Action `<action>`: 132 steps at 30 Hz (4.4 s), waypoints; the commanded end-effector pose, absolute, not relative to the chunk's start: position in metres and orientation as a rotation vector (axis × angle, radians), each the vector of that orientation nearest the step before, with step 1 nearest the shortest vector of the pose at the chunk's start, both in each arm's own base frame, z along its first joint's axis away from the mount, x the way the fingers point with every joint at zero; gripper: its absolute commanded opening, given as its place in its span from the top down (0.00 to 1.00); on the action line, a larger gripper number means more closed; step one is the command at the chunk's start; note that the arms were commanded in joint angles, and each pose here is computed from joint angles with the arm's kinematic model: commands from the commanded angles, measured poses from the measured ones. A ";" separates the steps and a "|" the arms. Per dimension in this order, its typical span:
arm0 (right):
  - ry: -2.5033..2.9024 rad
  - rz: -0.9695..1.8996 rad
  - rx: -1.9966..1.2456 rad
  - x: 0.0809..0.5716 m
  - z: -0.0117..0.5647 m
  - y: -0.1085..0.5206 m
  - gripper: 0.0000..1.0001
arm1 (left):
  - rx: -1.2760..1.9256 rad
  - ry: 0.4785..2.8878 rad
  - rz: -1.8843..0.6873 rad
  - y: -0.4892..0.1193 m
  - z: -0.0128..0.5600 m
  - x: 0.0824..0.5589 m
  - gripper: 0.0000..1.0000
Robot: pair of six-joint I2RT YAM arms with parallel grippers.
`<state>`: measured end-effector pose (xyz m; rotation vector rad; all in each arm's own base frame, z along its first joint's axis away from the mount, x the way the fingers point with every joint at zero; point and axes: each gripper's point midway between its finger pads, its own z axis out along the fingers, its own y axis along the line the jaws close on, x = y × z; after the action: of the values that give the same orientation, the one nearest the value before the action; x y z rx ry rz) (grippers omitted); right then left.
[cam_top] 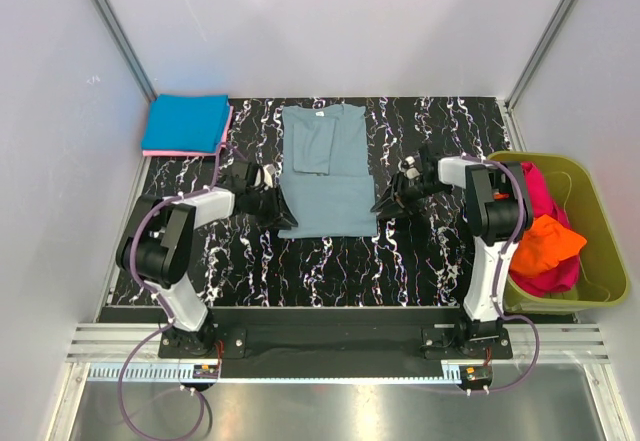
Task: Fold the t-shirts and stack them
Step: Fold the tshirt
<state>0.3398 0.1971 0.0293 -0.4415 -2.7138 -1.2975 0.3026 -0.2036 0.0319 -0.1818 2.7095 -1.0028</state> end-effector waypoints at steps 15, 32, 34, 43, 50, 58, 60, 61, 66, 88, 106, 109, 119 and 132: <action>-2.712 -1.381 -0.102 0.325 0.075 0.308 0.62 | -0.195 2.582 -1.108 -0.237 0.059 0.310 0.63; -2.834 -1.199 -0.402 0.283 0.043 0.189 0.55 | -0.272 2.539 -1.001 -0.194 0.070 0.267 0.59; -2.884 -1.185 -0.430 0.281 0.051 0.184 0.51 | -0.340 2.505 -0.960 -0.186 0.081 0.264 0.51; -2.866 -1.357 -1.029 0.282 0.047 0.179 0.33 | -0.987 2.275 -0.995 -0.159 0.076 0.244 0.41; -2.859 -1.354 -1.275 0.297 0.039 0.174 0.36 | -1.233 2.083 -1.012 -0.147 0.058 0.262 0.45; -2.835 -1.223 -1.452 0.291 0.026 0.171 0.51 | -1.325 2.171 -0.938 -0.151 0.031 0.263 0.45; -2.839 -1.183 -1.472 0.289 0.022 0.170 0.51 | -1.337 2.169 -0.935 -0.152 0.029 0.262 0.45; -2.845 -1.156 -1.484 0.289 0.019 0.169 0.51 | -1.336 2.170 -0.934 -0.153 0.029 0.263 0.45; -2.835 -1.074 -1.513 0.287 0.005 0.168 0.50 | -1.345 2.199 -0.918 -0.157 0.026 0.267 0.47; -2.818 -1.030 -1.482 0.291 -0.015 0.175 0.68 | -1.431 2.242 -0.860 -0.158 -0.003 0.268 0.69; -2.938 -1.133 -1.139 0.267 0.016 0.190 1.00 | -1.267 2.314 -0.874 -0.154 0.016 0.248 1.00; -2.945 -1.145 -1.042 0.248 0.020 0.195 1.00 | -1.250 2.308 -0.895 -0.149 0.021 0.231 1.00; -3.005 -1.142 -0.796 0.181 0.054 0.193 1.00 | -1.201 2.260 -1.066 -0.143 0.047 0.171 1.00; -2.921 -1.111 -0.746 0.089 0.070 0.172 1.00 | -1.184 2.321 -1.124 -0.134 0.076 0.108 1.00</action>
<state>0.1148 0.1864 0.0837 -0.7011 -2.9523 -1.2846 0.1258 -0.1442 0.0765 -1.1351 2.2717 -1.2037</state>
